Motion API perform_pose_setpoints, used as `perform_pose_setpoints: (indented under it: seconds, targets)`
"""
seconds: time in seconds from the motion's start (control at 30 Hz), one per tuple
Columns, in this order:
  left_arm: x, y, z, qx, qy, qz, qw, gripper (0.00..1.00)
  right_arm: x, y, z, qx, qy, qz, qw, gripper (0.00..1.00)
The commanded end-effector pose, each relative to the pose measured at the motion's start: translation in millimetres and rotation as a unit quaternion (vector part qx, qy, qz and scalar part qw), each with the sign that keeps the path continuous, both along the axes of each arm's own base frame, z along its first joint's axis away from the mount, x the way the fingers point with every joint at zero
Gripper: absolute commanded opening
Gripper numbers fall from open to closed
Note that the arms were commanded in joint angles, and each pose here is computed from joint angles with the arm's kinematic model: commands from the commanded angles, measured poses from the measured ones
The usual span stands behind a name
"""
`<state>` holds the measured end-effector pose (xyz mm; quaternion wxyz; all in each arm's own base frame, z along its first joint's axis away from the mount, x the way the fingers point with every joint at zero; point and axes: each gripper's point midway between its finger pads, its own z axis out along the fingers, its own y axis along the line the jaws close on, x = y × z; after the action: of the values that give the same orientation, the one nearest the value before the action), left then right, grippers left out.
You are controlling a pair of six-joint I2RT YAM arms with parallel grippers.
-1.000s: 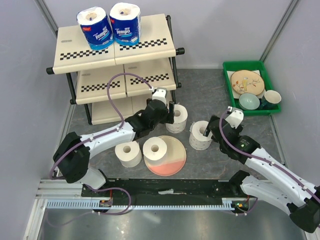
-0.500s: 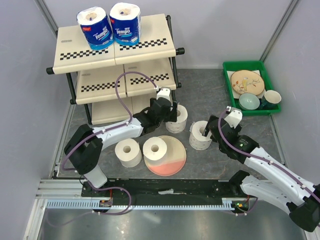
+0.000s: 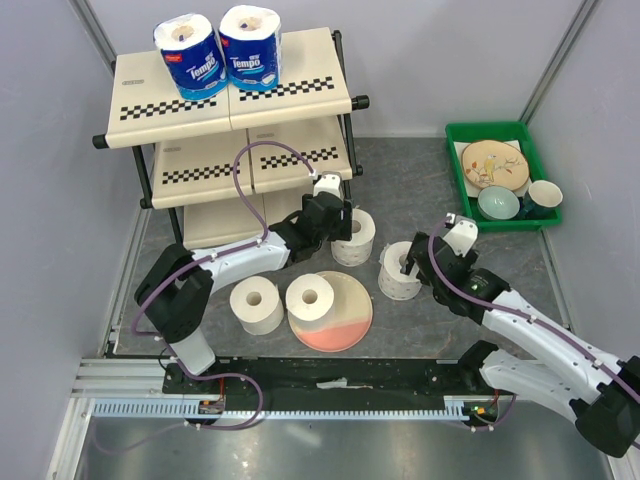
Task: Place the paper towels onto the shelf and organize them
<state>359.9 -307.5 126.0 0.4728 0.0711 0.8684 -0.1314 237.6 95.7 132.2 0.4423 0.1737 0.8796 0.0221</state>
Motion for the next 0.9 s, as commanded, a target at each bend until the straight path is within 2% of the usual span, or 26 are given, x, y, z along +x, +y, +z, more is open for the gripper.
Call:
perform_pose_setpoints:
  seconds: [0.0, 0.2, 0.57, 0.87]
  targets:
    - [8, -10, 14, -0.031, -0.013, 0.009, 0.999, 0.73, 4, 3, -3, 0.008, -0.004, -0.004, 1.0, 0.98]
    - [4, -9, 7, -0.032, -0.003, 0.003, 0.999, 0.69, 3, 2, -8, 0.006, 0.002, -0.005, 1.0, 0.96]
    - [3, -16, -6, -0.028, 0.009, -0.01, 1.0, 0.69, 3, -4, -22, -0.001, 0.015, -0.017, 1.0, 0.94]
    - [3, -21, -15, -0.023, 0.02, -0.021, 0.999, 0.66, 3, -5, -28, 0.007, 0.021, -0.019, 1.0, 0.86]
